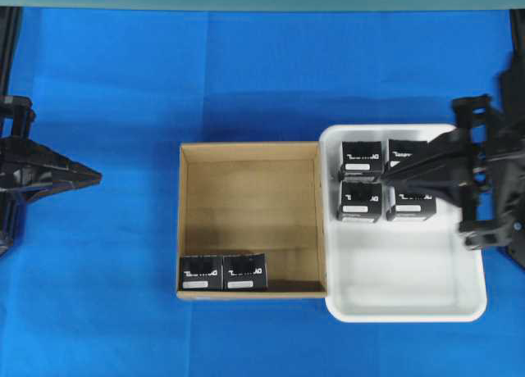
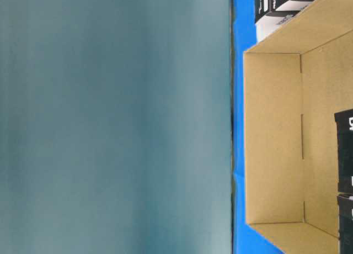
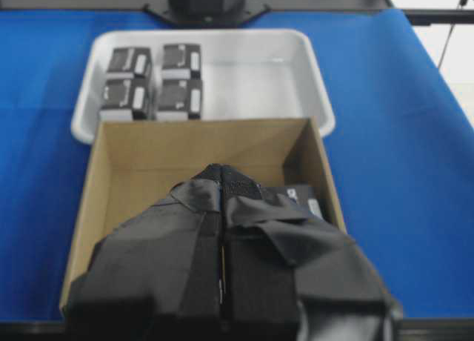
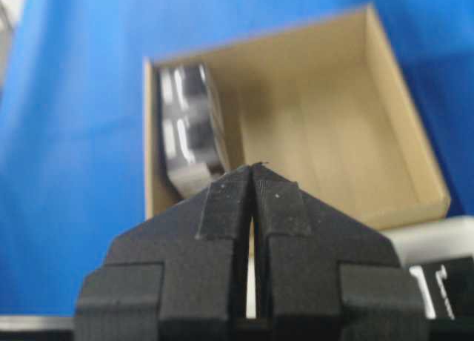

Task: Pick the box from inside the cardboard box.
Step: 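Swing the right arm from the tray over the cardboard box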

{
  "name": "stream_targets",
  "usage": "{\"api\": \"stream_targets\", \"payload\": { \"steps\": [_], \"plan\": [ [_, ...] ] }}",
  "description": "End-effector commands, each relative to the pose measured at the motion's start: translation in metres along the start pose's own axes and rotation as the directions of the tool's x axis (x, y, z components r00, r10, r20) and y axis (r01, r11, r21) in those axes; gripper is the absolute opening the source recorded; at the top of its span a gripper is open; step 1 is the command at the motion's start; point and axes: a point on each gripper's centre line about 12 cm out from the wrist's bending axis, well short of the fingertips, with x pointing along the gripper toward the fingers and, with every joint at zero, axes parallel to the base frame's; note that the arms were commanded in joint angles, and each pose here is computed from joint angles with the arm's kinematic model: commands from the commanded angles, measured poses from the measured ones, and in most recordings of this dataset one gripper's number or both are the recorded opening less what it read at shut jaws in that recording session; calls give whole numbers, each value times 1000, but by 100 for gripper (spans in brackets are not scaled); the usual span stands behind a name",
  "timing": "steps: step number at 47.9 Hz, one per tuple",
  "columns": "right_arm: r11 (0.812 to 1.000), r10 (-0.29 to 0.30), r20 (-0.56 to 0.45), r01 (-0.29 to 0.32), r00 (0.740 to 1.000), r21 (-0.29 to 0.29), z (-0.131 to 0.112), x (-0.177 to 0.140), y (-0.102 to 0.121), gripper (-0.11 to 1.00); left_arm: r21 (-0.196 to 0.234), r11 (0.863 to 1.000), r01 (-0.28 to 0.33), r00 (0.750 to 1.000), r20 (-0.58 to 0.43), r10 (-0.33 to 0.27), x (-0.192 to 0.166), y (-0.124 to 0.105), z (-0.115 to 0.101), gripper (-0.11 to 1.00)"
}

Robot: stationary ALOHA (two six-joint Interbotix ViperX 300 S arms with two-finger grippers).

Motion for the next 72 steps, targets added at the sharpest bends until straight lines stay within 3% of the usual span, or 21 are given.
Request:
{"api": "stream_targets", "payload": {
  "steps": [1, 16, 25, 40, 50, 61, 72],
  "plan": [
    [1000, -1, -56, 1, 998, -1, 12, 11, 6, 2, 0, 1000, 1, 1000, 25, -1, 0, 0, 11, -6],
    [1000, -30, -278, 26, 960, -17, 33, 79, 17, 2, -3, 1000, 3, 1000, 12, -3, 0, -1, 10, -6],
    [999, -42, -379, 32, 924, -33, 41, 105, 22, 2, -41, 999, 1, 1000, -31, -2, -1, 0, 5, -6],
    [998, -64, -550, 39, 833, -58, 39, 145, 33, 2, -53, 999, 12, 999, -46, -15, -6, -3, 5, -6],
    [997, -77, -612, 48, 787, -64, 40, 174, 35, 3, -54, 998, 13, 999, -51, -16, -8, -3, 5, -6],
    [995, -96, -705, 49, 702, -87, 39, 193, 36, 8, -52, 999, 15, 998, -54, -17, -8, -4, 4, -6],
    [993, -95, -707, 17, 701, -116, 43, 207, 38, 26, -52, 999, 14, 998, -52, -17, -12, -3, 7, -6]
  ]
}}
